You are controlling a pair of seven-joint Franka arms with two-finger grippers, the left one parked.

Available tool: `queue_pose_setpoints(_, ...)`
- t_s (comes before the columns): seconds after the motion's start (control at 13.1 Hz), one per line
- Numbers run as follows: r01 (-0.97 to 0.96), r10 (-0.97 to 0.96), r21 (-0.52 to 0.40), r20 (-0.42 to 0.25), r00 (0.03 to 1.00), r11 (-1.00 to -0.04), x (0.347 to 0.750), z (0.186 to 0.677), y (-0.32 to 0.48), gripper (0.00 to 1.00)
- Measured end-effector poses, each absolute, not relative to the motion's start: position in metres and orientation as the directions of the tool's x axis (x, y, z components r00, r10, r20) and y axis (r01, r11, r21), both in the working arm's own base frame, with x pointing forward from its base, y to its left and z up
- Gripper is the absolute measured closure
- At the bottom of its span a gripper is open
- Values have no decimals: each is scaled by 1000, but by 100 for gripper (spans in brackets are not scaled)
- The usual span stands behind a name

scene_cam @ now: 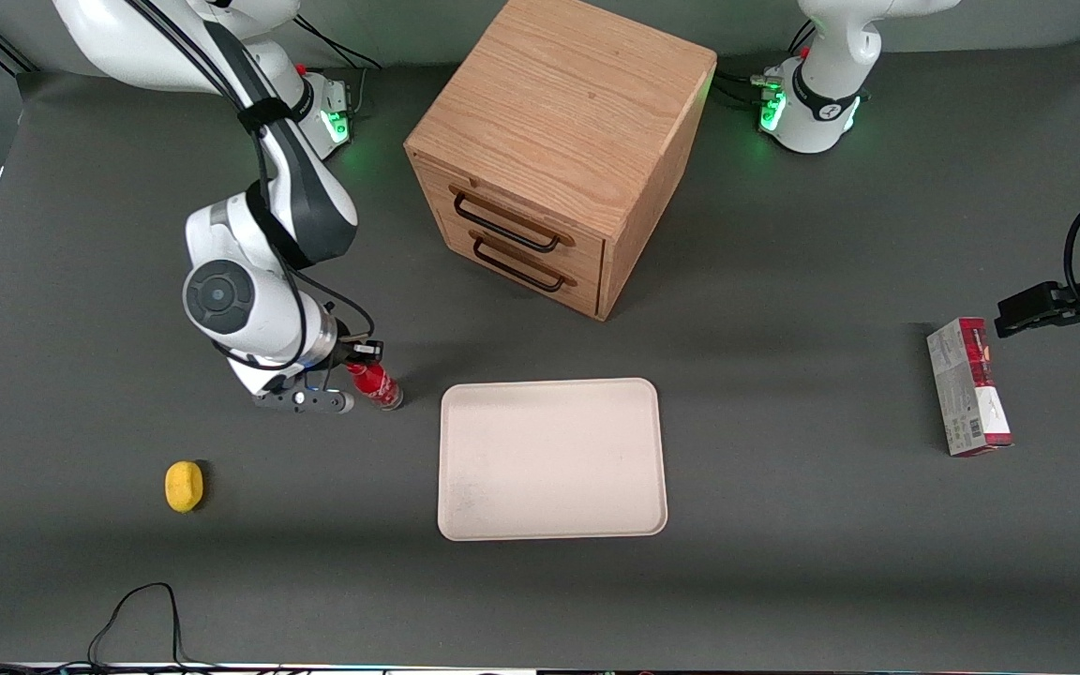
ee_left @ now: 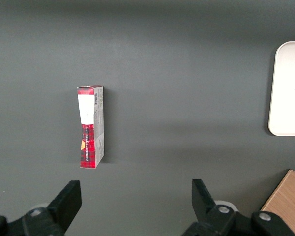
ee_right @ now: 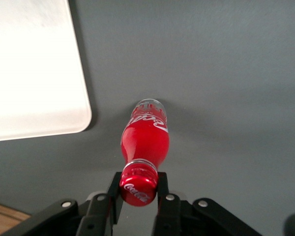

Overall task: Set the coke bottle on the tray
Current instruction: 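Lift the bottle and carry it with the right gripper onto the white tray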

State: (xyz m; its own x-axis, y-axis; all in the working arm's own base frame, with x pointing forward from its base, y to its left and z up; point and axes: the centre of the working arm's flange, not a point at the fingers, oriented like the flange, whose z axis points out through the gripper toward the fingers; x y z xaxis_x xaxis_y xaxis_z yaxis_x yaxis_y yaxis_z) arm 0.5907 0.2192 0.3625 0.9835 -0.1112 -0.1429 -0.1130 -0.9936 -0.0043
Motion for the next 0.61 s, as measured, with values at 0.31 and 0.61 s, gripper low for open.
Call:
queue_pose_setpoints(0.31,-134,-134,10,-189,973,-991,614,484,200,69)
queue_pose_setpoints(0.61,-128,-131,28,-241,962,-991,626,561,193,69)
